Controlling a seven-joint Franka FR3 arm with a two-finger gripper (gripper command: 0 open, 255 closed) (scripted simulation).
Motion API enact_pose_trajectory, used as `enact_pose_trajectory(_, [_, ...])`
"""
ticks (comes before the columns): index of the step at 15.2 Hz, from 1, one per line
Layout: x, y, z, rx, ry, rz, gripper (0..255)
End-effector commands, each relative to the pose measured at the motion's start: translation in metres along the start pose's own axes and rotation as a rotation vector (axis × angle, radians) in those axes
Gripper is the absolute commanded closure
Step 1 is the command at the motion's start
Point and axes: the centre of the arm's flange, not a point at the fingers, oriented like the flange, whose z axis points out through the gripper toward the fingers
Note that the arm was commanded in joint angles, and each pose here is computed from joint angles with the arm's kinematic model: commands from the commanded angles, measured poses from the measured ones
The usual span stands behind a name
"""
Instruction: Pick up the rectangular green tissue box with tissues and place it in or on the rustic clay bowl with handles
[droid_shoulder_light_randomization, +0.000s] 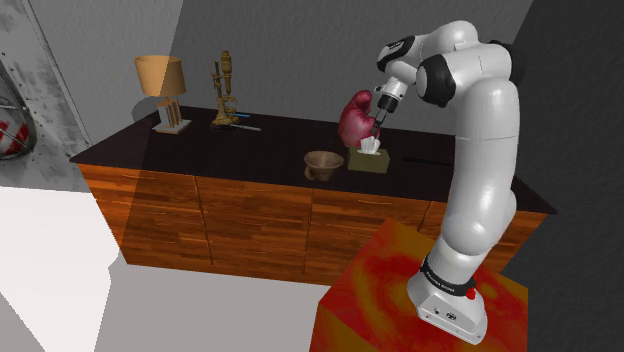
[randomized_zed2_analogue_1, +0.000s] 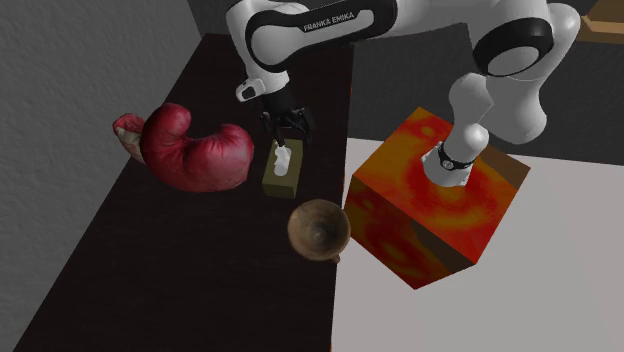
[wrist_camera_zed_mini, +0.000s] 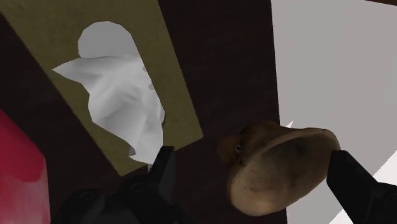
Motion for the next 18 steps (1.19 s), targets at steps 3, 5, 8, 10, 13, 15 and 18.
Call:
enact_pose_trajectory(3, [0.004,0.061,0.008,0.052,0.027,-0.035,0])
enact_pose_trajectory(5, [0.006,0.083,0.011,0.070,0.035,-0.047,0])
enact_pose_trajectory(8, [0.006,0.082,0.026,0.070,0.035,-0.047,0])
enact_pose_trajectory(10, [0.007,0.081,0.037,0.070,0.035,-0.047,0])
enact_pose_trajectory(13, [0.007,0.080,0.050,0.070,0.035,-0.047,0])
enact_pose_trajectory(15, [0.007,0.080,0.050,0.070,0.035,-0.047,0])
enact_pose_trajectory(18, [0.007,0.080,0.050,0.070,0.035,-0.047,0])
